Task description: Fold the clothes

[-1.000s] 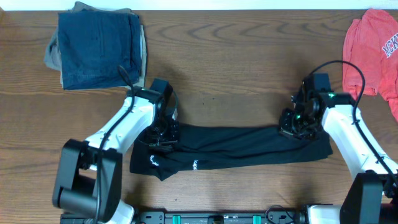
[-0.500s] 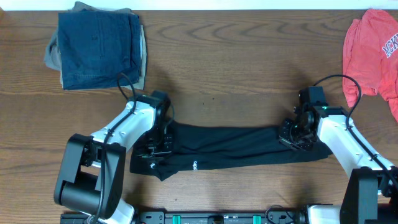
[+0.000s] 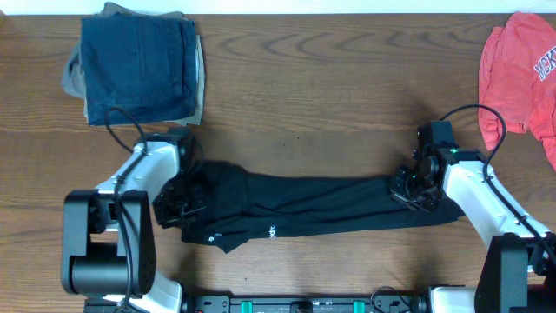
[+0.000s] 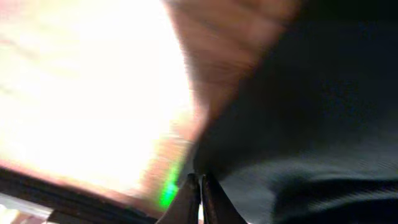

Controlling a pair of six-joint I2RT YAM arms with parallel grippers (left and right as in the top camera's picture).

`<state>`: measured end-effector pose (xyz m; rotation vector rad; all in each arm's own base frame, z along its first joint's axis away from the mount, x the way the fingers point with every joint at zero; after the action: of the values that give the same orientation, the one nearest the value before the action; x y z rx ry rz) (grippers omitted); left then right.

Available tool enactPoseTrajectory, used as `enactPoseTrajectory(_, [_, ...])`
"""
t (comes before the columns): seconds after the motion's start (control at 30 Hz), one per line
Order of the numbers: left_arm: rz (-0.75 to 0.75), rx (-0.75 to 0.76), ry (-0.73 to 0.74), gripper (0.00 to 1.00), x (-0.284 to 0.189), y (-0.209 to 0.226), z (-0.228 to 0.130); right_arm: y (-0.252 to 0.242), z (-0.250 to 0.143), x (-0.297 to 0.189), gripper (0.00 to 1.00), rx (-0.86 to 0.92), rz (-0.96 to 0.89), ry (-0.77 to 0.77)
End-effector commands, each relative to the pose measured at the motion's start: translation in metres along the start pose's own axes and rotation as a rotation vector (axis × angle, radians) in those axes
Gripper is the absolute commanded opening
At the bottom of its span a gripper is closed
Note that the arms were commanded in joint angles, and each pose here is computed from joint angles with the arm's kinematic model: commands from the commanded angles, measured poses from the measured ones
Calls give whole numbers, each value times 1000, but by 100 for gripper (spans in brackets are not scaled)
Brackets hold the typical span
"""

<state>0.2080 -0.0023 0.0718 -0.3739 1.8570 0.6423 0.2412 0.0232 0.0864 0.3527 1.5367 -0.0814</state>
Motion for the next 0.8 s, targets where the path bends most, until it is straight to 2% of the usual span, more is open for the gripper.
enactPoseTrajectory(0.0, [22,-38,-4,6,-4,10,2,0,-1,0,9,8,-9,-7])
enactPoseTrajectory(0.2, [-146,10,-61,6,-35,-2,-15,0,0,0,10,7,-6,-16])
enactPoseTrajectory(0.43, [-354,229,-192,6,-68,-37,-53,2,4,0,11,3,1,-36])
enactPoseTrajectory(0.5, [-397,296,-204,6,-71,-52,-63,2,4,0,11,3,2,-38])
enactPoseTrajectory(0.67, [-441,328,-220,6,-59,-90,-79,2,6,0,11,1,5,-49])
enactPoseTrajectory(0.77, [-472,401,-206,6,-50,-114,-88,2,6,0,11,1,5,-48])
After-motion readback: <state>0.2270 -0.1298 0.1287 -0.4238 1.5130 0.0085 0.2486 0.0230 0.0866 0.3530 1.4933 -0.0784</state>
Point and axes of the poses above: each gripper's point midway between its finger pads, its own x axis out along the fingers, its own y axis along the line the jaws close on, z = x × y, the point moved 7 cm from there along -x, back along the fingers, and after that the axes turned 13 degrees about -x, right-handed, at the moved point
